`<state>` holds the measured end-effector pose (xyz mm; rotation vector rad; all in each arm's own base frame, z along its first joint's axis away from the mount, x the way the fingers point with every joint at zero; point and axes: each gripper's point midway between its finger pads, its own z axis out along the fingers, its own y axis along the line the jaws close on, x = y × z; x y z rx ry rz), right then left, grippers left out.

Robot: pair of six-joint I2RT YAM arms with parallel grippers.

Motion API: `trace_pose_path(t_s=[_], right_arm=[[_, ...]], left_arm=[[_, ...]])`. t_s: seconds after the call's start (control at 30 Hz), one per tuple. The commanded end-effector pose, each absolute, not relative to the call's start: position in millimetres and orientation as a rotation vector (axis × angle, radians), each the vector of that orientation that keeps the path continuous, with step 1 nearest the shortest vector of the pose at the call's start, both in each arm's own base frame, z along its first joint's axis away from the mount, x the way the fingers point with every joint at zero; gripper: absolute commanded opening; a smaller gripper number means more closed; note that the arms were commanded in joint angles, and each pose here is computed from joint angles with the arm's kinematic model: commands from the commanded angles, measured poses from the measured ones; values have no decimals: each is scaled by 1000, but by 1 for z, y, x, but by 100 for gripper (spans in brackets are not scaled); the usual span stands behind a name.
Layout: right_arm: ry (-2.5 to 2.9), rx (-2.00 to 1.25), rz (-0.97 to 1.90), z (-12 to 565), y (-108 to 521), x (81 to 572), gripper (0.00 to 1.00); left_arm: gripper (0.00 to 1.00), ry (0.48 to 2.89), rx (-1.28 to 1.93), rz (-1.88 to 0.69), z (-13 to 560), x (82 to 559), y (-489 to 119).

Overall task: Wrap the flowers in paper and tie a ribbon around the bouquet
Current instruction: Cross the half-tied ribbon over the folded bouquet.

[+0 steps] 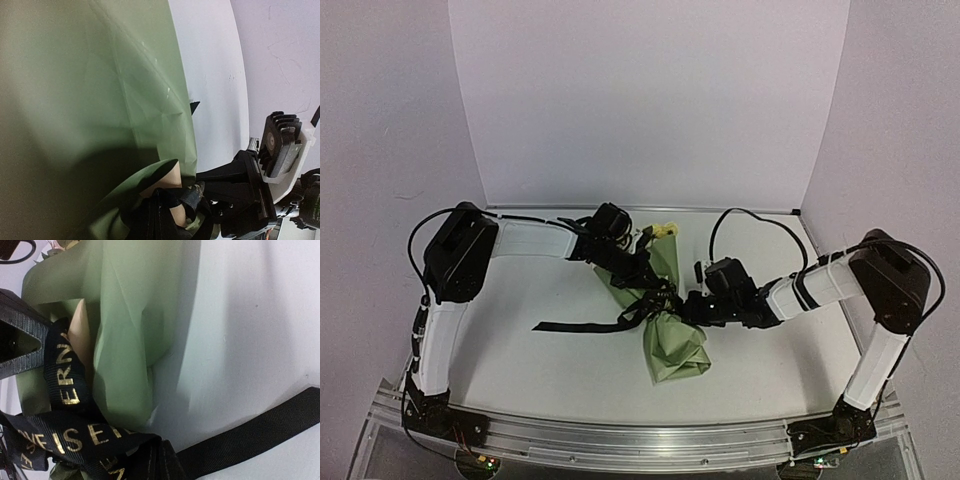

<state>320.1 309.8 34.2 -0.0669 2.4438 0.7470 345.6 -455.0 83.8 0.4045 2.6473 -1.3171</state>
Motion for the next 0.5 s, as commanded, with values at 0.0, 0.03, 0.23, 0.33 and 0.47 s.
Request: trace_pose_path(t_s=[0.0, 0.03, 0.23, 0.33, 0.47], right_arm=[[2473, -146, 681, 58, 300, 312, 5], [2479, -153, 681, 59, 300, 311, 5], [2521, -127, 719, 53, 304, 306, 6], [2521, -162, 726, 64, 304, 302, 8], [2543, -292, 704, 88, 301, 289, 17]], left_arm=[[0, 2622, 490, -1290, 95, 343, -458], [0, 2635, 492, -1266, 90, 343, -456], [0, 2778, 525, -1036, 43, 333, -426], [0, 2842, 544, -980, 26, 324, -416], [0, 2882, 568, -1014, 21, 314, -418]])
